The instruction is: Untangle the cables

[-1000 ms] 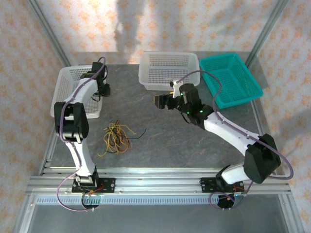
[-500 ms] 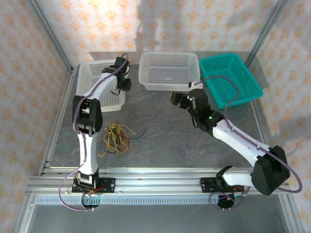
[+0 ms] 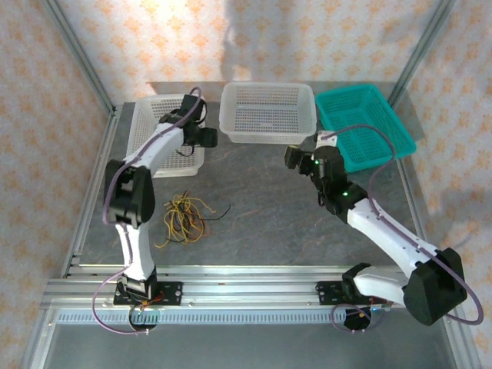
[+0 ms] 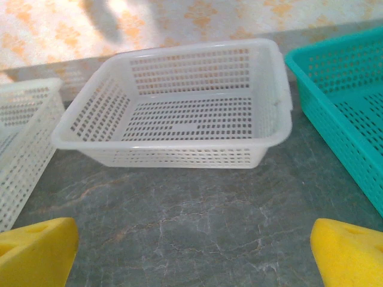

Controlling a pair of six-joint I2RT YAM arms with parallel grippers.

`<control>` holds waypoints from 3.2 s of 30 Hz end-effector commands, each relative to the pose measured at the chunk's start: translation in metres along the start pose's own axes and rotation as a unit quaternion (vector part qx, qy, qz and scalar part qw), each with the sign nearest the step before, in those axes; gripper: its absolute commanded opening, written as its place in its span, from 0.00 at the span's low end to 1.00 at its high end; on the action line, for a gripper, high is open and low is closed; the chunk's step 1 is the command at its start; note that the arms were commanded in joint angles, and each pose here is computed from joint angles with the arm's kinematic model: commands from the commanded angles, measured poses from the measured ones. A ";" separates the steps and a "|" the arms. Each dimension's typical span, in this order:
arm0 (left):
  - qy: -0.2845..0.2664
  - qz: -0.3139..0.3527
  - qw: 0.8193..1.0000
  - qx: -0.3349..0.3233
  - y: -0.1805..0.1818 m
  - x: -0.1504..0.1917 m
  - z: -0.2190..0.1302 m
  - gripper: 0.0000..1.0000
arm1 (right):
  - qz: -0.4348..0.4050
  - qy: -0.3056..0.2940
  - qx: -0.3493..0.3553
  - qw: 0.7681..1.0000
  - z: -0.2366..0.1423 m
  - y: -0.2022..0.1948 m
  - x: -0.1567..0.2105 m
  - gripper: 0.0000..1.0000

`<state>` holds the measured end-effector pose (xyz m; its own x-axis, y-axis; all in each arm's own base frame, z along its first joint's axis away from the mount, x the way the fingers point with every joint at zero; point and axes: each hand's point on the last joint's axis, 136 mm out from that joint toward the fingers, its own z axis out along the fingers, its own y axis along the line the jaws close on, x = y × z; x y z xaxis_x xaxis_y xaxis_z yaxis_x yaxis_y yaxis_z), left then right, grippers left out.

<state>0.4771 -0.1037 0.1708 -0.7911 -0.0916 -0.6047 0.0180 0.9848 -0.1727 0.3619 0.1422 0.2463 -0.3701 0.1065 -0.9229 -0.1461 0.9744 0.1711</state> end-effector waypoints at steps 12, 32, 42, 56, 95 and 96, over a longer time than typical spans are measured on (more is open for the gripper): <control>-0.183 -0.099 0.962 0.178 -0.037 -0.001 -0.096 0.80 | -0.219 0.108 -0.052 0.968 0.081 0.038 0.014 0.90; -0.211 -0.159 0.938 0.226 -0.030 0.019 -0.104 0.80 | -0.242 0.222 -0.149 0.933 0.185 0.049 0.021 0.95; -0.211 -0.168 0.938 0.217 -0.019 0.033 -0.104 0.79 | -0.251 0.271 -0.180 0.912 0.206 0.037 0.045 0.96; -0.216 -0.170 0.935 0.222 -0.020 0.026 -0.104 0.77 | -0.244 0.289 -0.150 0.913 0.214 0.031 0.065 0.77; -0.219 -0.154 0.951 0.152 0.013 0.031 -0.106 0.80 | -0.035 0.133 -0.126 0.982 0.153 0.149 -0.033 0.58; -0.217 -0.146 0.954 0.143 0.011 0.030 -0.105 0.80 | -0.033 0.126 -0.109 0.985 0.151 0.132 -0.037 0.58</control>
<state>0.3884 -0.0771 0.2259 -0.4652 -0.5254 -0.7124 0.0463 0.7892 -0.6123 0.4782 0.3502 0.1892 -0.6960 -0.0871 -0.7127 -0.4238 0.8511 0.3099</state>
